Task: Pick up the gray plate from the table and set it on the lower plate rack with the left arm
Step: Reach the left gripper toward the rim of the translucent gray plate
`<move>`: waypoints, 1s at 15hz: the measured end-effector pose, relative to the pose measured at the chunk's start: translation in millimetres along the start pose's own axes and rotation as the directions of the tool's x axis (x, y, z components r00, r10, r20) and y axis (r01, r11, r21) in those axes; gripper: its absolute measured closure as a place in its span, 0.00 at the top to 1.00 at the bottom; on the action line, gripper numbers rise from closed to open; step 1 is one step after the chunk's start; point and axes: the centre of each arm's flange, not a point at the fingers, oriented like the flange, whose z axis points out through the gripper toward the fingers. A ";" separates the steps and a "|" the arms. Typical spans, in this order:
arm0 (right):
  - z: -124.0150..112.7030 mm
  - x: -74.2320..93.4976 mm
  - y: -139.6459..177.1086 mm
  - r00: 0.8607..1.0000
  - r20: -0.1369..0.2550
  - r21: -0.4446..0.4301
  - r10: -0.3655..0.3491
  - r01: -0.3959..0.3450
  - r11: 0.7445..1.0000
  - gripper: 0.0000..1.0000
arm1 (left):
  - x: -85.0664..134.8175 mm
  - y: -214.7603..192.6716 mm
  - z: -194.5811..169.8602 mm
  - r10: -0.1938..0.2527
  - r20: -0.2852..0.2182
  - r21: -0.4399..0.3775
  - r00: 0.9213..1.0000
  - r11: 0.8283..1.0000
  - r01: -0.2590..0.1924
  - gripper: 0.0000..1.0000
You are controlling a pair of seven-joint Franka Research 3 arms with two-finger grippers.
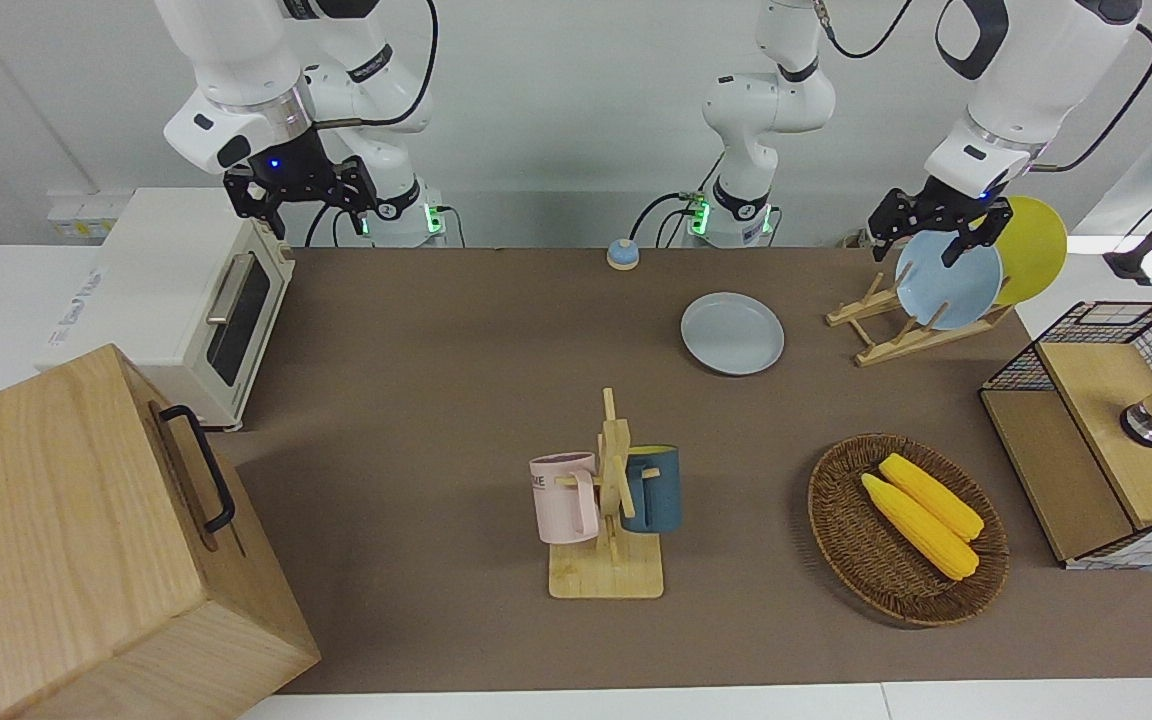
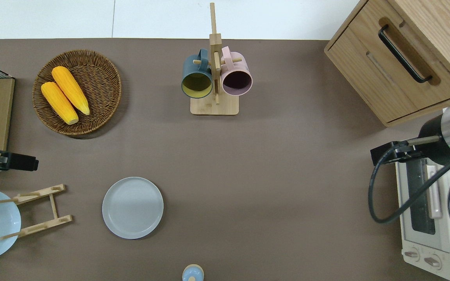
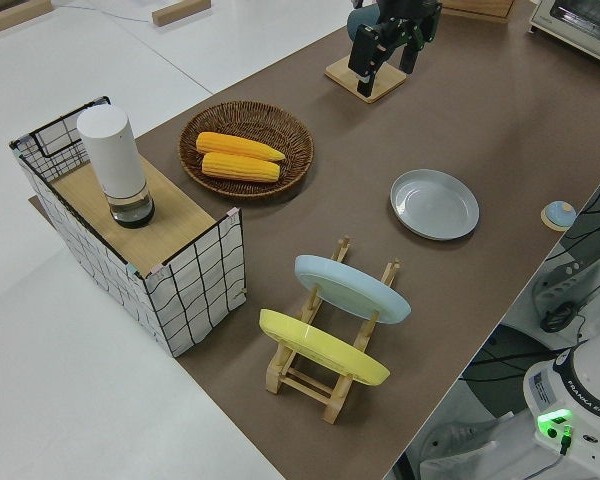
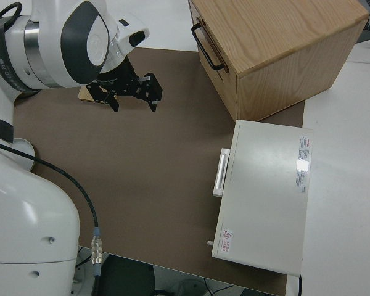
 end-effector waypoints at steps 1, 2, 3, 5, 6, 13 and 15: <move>0.0 0.0 0.0 1.000 0.000 0.000 0.000 0.000 1.000 0.99 | 0.2 1.2 0.0 0.002 0.000 0.000 1.000 1.000 -0.002 1.00; 0.0 0.0 0.0 1.000 0.000 0.000 0.000 0.000 1.000 0.99 | 0.2 1.3 0.8 0.002 0.004 0.000 1.000 1.000 -0.002 1.00; 0.0 0.0 0.0 1.000 0.000 0.000 0.000 0.000 1.000 0.99 | 0.9 1.5 2.7 0.003 0.010 -0.001 1.000 1.000 -0.003 1.00; 0.0 0.0 0.0 1.000 0.000 0.000 0.000 0.000 1.000 0.99 | 2.4 1.6 5.9 0.003 0.017 -0.002 1.000 1.000 -0.003 1.00; 0.0 0.0 0.0 1.000 0.000 0.000 0.000 0.000 1.000 0.99 | 3.4 1.6 8.7 0.003 0.023 -0.003 1.000 1.000 -0.003 1.00; 0.0 0.0 0.0 1.000 0.000 0.000 0.000 0.000 1.000 0.99 | -14.6 18.8 44.4 -0.033 0.082 -0.033 0.996 0.999 0.036 1.00; 0.0 0.0 0.0 1.000 0.000 0.000 0.000 0.000 1.000 0.99 | -27.1 21.5 63.8 -0.058 0.057 -0.037 0.997 0.998 0.060 1.00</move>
